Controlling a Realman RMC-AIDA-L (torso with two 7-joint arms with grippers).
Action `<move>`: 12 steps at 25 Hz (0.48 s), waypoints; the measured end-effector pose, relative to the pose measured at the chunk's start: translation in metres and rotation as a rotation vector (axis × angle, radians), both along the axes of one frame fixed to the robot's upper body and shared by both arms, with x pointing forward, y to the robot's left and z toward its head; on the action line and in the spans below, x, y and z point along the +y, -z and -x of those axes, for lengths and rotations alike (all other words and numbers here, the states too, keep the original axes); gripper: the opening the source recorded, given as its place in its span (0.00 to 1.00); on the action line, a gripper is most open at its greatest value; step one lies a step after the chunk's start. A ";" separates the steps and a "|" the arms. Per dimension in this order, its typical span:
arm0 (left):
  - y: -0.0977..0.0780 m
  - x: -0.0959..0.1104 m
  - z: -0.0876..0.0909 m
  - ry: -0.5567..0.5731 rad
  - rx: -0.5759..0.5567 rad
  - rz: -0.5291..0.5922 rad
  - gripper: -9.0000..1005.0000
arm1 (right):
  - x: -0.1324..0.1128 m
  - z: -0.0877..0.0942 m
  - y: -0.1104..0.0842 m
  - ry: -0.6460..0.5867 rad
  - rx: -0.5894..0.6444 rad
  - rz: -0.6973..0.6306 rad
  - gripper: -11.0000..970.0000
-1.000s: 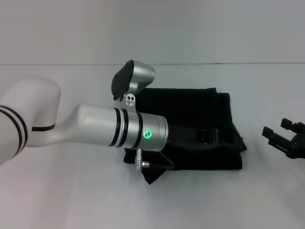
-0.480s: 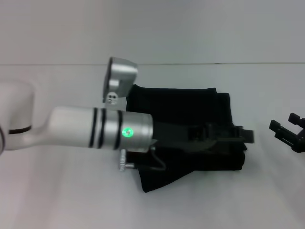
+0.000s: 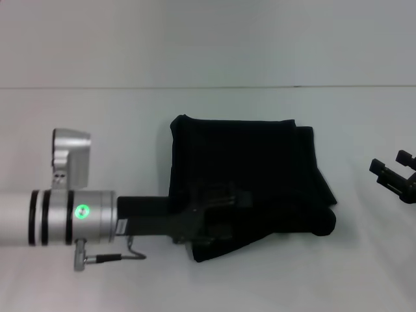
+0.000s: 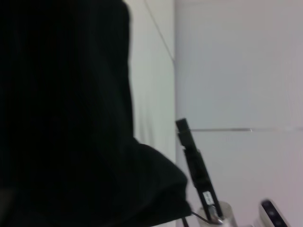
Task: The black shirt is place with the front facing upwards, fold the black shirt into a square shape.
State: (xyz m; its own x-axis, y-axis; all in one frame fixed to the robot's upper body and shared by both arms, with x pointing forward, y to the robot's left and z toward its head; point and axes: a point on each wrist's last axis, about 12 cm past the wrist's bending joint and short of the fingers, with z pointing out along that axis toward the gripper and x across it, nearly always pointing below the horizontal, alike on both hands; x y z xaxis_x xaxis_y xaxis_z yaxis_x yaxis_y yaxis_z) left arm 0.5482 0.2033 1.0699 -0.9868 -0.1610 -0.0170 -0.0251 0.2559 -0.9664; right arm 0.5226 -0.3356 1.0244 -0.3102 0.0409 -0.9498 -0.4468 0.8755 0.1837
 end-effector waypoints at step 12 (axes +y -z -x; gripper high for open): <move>0.014 0.038 -0.007 -0.139 0.019 -0.145 0.92 | 0.002 -0.002 -0.001 -0.001 -0.002 -0.004 0.75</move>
State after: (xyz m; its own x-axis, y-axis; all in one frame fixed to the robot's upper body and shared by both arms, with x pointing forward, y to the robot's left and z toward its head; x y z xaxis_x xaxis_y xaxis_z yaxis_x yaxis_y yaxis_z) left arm 0.5551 0.2409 1.0555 -0.9555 -0.2932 -0.0313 -0.0881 0.3851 -0.9187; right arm 0.5244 -0.3341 1.0251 -0.3080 0.0445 -0.9503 -0.4481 0.8744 0.1861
